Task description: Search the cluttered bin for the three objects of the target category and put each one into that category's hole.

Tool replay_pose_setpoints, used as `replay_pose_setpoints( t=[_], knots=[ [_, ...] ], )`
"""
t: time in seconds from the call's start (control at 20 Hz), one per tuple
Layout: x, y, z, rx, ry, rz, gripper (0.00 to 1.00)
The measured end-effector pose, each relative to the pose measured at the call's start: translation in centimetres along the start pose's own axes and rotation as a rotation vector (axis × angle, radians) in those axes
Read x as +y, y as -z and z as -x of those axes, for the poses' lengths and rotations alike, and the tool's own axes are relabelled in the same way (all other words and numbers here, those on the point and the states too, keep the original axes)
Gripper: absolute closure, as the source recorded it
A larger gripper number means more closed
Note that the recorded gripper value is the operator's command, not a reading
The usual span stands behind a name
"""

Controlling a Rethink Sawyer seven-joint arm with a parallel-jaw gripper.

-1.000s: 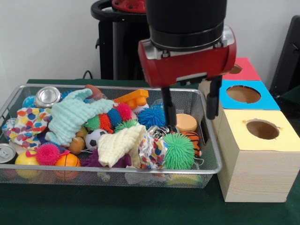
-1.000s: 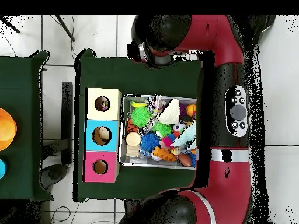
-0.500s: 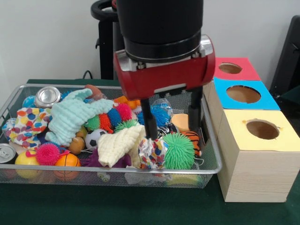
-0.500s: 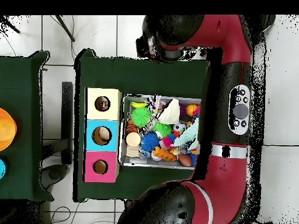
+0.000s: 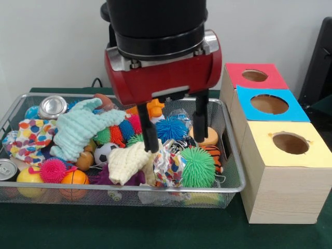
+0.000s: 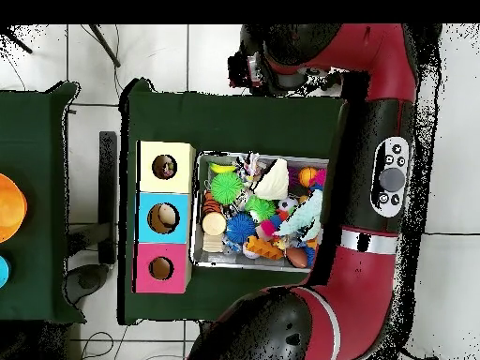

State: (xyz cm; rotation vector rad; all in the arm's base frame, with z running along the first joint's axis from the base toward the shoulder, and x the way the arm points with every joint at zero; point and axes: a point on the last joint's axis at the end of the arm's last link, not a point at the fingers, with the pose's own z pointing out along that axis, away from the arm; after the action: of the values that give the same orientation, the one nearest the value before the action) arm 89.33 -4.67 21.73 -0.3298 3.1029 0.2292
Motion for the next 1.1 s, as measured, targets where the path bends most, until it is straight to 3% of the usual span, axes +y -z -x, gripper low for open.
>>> replay_pose_setpoints(
  t=[0.8, 1.1],
  knots=[
    [0.9, 0.1, -0.2, 0.005, 0.031, 0.001, 0.0],
    [0.9, -1.0, -0.2, -0.026, 0.046, -0.012, 0.0]
  ],
)
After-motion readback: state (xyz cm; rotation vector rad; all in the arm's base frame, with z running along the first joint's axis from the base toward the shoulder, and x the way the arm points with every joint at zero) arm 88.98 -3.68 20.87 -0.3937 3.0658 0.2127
